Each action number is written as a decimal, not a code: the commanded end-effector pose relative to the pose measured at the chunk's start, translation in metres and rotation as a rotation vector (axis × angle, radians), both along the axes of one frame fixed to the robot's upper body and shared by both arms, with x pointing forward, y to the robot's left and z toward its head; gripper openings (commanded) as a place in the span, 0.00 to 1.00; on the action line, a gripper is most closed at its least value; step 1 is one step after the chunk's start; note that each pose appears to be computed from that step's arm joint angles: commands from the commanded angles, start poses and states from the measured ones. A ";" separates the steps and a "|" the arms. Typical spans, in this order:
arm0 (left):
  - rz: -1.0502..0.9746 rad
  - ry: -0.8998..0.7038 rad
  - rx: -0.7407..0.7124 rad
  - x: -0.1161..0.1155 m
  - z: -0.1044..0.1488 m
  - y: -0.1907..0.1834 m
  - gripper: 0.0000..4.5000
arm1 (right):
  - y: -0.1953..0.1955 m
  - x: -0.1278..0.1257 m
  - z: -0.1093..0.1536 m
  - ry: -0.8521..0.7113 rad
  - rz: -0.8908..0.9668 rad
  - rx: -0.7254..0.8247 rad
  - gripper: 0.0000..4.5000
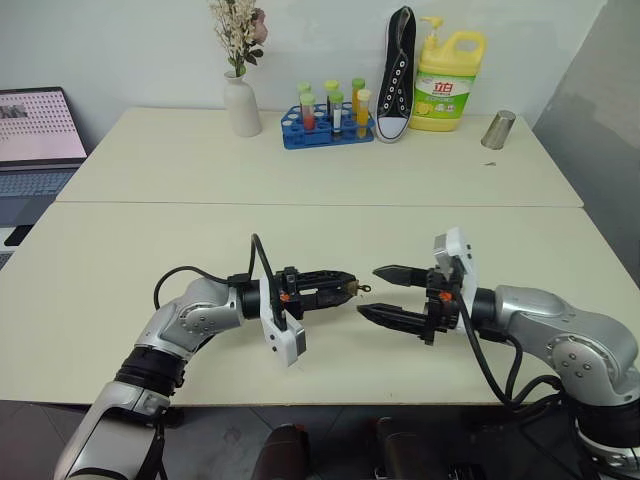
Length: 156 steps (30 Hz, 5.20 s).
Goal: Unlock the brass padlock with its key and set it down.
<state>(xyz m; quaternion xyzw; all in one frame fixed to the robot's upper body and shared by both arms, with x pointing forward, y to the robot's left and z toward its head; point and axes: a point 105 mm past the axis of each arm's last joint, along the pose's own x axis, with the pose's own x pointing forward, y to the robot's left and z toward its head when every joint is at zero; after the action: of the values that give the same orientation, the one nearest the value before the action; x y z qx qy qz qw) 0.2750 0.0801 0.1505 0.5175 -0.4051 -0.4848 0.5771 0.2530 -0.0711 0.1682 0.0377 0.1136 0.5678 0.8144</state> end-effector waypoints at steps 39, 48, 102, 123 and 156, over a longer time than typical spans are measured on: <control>-0.048 -0.077 0.027 -0.013 0.003 -0.004 0.21 | 0.003 0.020 0.021 0.522 0.080 0.178 0.00; -0.047 -0.078 0.025 -0.016 0.001 -0.003 0.21 | 0.009 0.021 0.022 0.592 0.069 0.168 0.00; 0.020 -0.035 -0.013 -0.012 0.002 -0.003 0.21 | 0.023 0.004 -0.001 0.069 0.077 -0.001 0.03; 0.322 0.526 -0.459 -0.007 0.010 0.025 1.00 | -0.007 0.021 0.002 -0.005 -0.043 -0.047 0.03; 0.121 1.151 -0.249 0.002 0.004 -0.001 0.00 | -0.006 -0.002 0.009 -0.097 0.094 -0.101 0.03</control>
<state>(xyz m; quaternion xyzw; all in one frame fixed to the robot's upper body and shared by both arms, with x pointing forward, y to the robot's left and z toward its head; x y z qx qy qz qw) 0.2817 0.0845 0.1464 0.1180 -0.0324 -0.5944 0.7948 0.2562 -0.0804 0.1642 -0.0271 0.1322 0.5853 0.7995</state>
